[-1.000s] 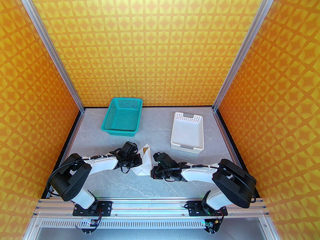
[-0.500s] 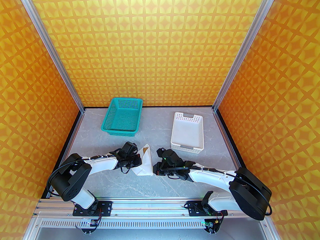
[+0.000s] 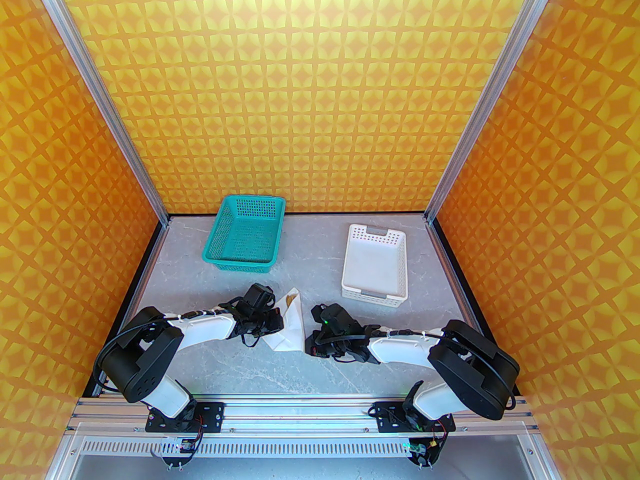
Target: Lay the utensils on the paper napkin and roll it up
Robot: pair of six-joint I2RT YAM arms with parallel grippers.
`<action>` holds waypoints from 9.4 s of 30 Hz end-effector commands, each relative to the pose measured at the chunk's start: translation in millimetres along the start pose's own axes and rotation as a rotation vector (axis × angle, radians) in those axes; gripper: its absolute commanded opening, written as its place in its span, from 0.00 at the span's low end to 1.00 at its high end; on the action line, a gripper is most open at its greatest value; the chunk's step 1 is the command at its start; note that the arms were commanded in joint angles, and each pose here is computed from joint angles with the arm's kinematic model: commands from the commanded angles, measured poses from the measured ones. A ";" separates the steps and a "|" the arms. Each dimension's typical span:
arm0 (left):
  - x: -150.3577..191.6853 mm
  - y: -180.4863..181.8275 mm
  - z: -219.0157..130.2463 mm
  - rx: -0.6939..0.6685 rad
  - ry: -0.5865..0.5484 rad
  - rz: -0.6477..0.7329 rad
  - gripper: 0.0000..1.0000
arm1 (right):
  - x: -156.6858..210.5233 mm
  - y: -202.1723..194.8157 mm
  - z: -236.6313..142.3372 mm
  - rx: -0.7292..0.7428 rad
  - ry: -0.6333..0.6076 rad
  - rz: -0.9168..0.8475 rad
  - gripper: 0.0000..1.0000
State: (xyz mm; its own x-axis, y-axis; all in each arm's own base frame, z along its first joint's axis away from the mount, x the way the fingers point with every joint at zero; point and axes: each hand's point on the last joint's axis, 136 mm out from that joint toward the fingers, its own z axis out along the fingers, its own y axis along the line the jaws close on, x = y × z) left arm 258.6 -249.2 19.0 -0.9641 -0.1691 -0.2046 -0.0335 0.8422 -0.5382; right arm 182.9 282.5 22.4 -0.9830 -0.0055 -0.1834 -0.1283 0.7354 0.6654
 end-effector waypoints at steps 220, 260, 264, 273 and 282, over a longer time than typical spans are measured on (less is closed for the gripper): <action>-6.6 -50.9 63.0 0.115 0.090 -0.054 0.00 | -42.9 15.3 -8.7 -0.125 -0.144 0.120 0.45; -24.6 -93.6 12.1 0.209 0.027 0.018 0.32 | -36.2 -16.9 21.0 0.011 -0.085 0.143 0.12; -27.3 -94.2 1.3 0.196 0.011 0.039 0.36 | -36.5 -17.6 22.0 0.016 -0.083 0.142 0.12; -45.7 -64.8 -52.4 0.119 -0.097 0.044 0.47 | -35.9 -19.5 23.6 0.027 -0.075 0.138 0.12; -28.9 -17.7 -45.8 0.065 -0.077 -0.044 0.51 | -34.8 -20.9 22.2 0.036 -0.073 0.133 0.12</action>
State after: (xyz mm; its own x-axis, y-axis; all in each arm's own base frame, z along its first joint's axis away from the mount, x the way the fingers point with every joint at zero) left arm 284.2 -242.5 91.1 -0.9278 -0.2525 -0.2746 -0.0240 0.7751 -0.6314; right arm 226.5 289.9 16.8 -0.9761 0.1551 -0.1523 -0.0002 0.7000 0.7141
